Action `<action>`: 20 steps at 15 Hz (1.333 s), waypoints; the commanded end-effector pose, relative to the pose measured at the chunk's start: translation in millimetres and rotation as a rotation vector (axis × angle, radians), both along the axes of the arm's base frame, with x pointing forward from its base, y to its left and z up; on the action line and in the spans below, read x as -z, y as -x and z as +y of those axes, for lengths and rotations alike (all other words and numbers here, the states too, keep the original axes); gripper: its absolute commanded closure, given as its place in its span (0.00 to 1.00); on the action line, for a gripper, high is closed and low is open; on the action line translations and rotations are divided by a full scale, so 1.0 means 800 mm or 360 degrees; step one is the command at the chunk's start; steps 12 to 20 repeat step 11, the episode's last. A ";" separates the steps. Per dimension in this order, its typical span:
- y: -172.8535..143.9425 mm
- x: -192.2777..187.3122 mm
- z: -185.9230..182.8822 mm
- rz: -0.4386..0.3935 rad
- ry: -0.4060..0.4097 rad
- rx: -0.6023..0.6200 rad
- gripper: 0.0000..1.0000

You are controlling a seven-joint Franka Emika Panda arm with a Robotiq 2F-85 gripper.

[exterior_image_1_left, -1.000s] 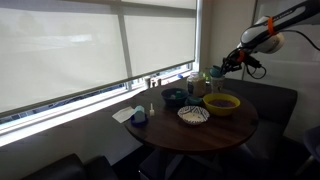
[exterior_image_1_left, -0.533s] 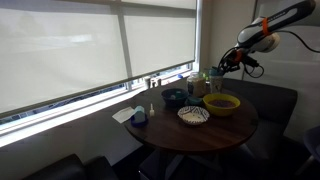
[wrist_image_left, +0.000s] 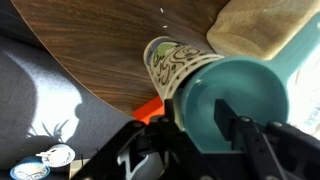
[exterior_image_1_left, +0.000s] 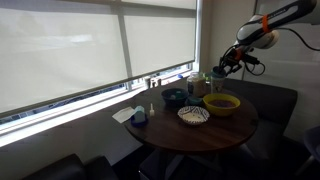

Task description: Put the blue measuring cup in the coffee cup

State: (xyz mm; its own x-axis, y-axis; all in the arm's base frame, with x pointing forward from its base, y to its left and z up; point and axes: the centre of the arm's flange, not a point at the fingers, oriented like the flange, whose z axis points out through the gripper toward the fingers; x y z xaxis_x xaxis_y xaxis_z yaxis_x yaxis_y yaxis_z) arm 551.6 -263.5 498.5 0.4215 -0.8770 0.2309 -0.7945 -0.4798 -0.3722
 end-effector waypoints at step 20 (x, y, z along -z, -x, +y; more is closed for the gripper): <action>0.030 -0.125 0.021 -0.0336 0.0078 -0.0230 0.00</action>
